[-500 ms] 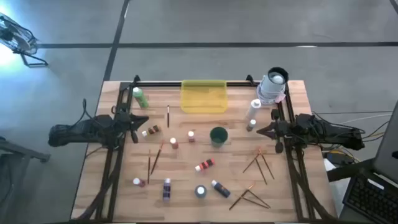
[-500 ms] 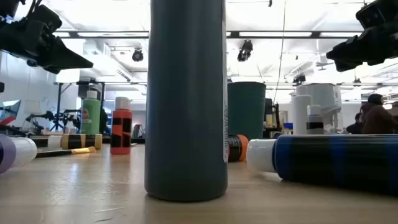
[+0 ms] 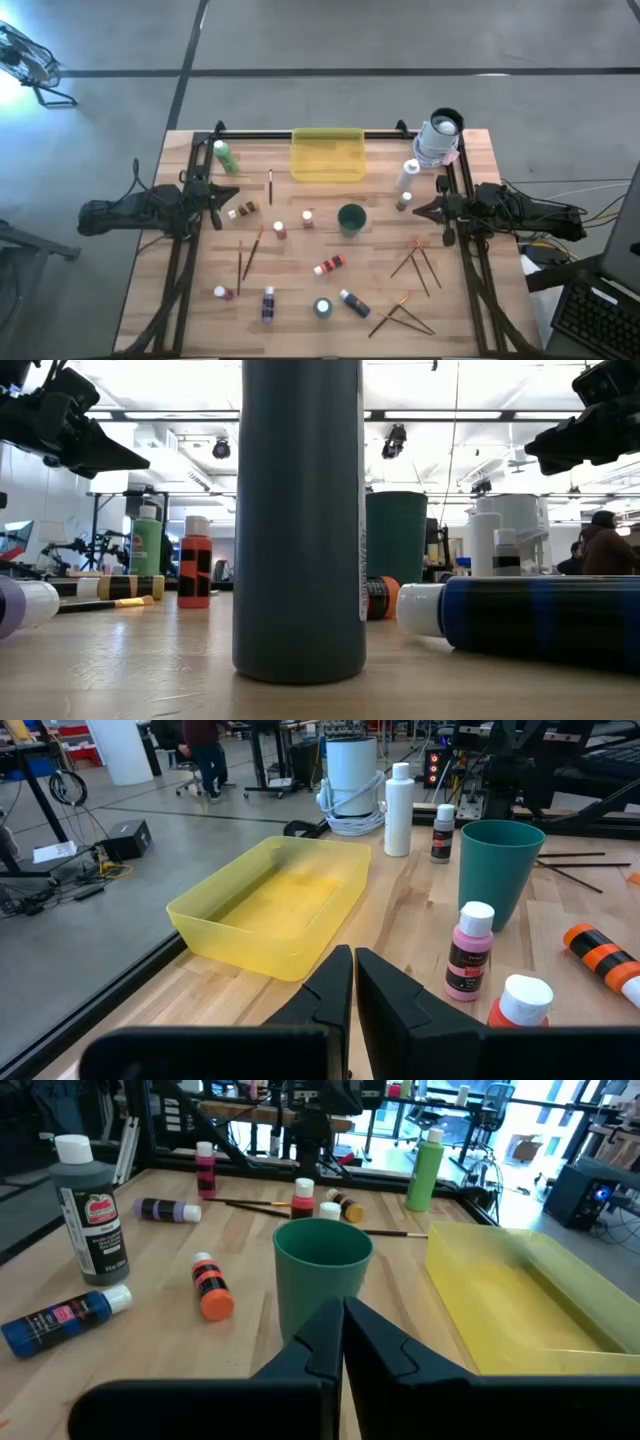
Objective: Pick & Place Paint Supplies
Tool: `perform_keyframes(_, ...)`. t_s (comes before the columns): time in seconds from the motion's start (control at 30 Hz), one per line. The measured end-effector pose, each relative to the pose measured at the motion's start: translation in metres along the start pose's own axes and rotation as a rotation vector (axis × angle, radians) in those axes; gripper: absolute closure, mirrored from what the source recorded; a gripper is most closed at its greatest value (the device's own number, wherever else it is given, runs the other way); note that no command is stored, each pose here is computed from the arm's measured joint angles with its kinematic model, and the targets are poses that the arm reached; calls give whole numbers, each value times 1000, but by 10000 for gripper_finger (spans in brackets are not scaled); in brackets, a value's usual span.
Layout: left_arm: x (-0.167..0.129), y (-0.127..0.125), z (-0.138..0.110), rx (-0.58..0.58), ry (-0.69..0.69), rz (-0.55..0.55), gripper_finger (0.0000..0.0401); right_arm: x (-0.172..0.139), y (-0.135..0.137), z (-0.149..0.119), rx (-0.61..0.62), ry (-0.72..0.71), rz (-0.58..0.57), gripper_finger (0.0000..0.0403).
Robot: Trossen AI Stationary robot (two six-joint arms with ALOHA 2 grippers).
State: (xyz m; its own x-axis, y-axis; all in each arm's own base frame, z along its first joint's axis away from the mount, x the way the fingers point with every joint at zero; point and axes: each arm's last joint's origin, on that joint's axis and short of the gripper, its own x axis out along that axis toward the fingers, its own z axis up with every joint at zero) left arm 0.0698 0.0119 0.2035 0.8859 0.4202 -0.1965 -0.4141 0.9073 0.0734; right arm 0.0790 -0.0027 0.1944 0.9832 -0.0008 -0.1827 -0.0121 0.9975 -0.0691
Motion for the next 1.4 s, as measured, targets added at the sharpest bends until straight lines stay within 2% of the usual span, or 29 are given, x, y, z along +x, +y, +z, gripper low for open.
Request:
perform_keyframes(0.7, 0, 0, 0, 0, 0, 0, 378, 0, 0, 0, -5, -1, -1, 394)
perform_keyframes(0.87, 0, 0, 0, 0, 0, 0, 378, 1, -1, 2, -205, -24, -30, 394)
perform_keyframes(0.93, 0, 0, 0, 0, 0, 0, 378, 1, -1, 3, -211, -36, -32, 394)
perform_keyframes(1.07, 0, 0, 0, 0, 0, 0, 378, 1, -2, 21, -51, -214, -47, 394)
perform_keyframes(1.2, 0, 0, 0, 0, 0, 0, 378, -4, -4, 47, 279, -489, 8, 394)
perform_keyframes(1.27, 0, 0, 0, 0, 0, 0, 378, -8, -5, 57, 397, -609, 41, 394)
perform_keyframes(1.4, 0, 0, 0, 0, 0, 0, 378, -21, -14, 77, 500, -879, -187, 394)
